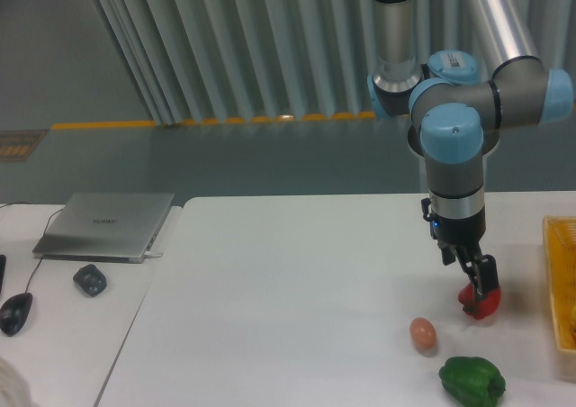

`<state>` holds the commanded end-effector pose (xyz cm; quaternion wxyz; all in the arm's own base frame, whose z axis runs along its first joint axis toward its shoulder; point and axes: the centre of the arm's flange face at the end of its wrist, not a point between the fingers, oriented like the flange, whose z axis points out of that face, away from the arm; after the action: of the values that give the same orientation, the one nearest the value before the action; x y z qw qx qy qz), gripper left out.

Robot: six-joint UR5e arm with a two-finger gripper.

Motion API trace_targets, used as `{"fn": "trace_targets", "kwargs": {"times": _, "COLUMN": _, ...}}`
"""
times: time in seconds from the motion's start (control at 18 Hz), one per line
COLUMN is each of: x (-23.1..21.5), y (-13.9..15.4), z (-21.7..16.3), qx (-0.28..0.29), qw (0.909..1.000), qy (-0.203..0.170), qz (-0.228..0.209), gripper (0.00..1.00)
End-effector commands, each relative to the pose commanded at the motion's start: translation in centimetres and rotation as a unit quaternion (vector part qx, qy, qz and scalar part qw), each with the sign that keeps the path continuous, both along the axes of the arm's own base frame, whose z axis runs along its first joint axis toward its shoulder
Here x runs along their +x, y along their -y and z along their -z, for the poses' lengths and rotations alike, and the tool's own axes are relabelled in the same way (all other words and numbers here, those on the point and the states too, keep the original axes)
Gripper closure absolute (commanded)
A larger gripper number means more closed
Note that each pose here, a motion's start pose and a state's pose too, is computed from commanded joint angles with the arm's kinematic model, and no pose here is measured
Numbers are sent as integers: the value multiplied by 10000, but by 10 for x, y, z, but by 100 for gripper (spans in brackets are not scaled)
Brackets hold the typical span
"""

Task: Place the triangular bread on the table
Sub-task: 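Open the gripper and release the red bell pepper onto the table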

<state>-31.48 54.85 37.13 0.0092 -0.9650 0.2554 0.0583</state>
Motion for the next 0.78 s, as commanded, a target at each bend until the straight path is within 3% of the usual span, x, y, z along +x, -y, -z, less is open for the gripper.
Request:
{"fn": "trace_targets", "kwargs": {"times": 0.44, "x": 2, "y": 4, "z": 11, "qx": -75, "qw": 9999, "qy": 10, "qz": -111, "gripper": 0}}
{"fn": "trace_targets", "kwargs": {"times": 0.78, "x": -20, "y": 25, "z": 7, "qx": -157, "qw": 9997, "qy": -72, "qz": -177, "gripper": 0}}
